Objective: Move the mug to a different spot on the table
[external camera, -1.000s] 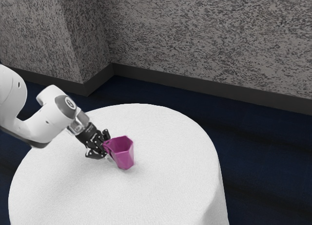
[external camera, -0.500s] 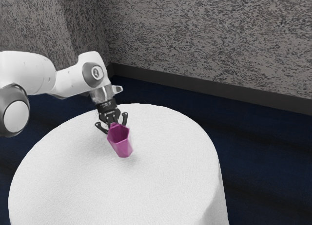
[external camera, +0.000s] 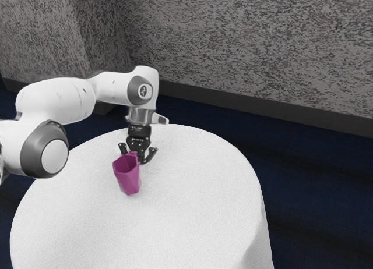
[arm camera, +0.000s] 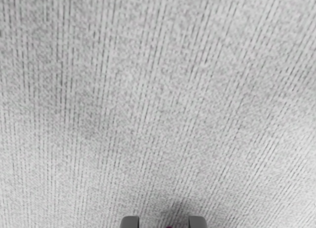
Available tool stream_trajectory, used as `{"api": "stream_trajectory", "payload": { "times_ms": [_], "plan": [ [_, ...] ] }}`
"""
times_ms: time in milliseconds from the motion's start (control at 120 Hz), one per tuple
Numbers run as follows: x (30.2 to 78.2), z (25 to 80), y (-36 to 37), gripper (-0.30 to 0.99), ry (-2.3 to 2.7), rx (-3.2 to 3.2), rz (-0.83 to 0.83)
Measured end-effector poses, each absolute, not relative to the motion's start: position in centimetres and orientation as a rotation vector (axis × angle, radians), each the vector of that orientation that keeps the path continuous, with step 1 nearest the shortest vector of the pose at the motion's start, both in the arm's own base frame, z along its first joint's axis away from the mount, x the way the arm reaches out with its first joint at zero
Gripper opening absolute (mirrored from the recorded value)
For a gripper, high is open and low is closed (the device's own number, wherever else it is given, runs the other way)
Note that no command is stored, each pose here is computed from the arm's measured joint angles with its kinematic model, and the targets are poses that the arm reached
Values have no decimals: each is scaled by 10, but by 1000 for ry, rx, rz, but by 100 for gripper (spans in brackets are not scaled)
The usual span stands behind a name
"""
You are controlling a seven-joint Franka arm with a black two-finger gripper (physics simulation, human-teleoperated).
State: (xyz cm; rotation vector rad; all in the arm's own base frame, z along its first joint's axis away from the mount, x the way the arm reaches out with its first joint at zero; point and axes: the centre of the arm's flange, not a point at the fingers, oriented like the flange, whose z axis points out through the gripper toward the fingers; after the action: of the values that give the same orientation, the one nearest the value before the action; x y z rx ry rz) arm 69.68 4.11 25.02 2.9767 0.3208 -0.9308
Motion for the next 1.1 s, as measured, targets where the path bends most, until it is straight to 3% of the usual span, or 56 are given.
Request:
{"api": "stream_trajectory", "payload": {
  "times_ms": [308, 975, 1100],
  "plan": [
    [698, 233, 50, -1, 101, 2964, -971],
    [714, 240, 33, 1, -81, 2935, -742],
    [714, 236, 32, 9, -84, 2926, -726]
  ]
}}
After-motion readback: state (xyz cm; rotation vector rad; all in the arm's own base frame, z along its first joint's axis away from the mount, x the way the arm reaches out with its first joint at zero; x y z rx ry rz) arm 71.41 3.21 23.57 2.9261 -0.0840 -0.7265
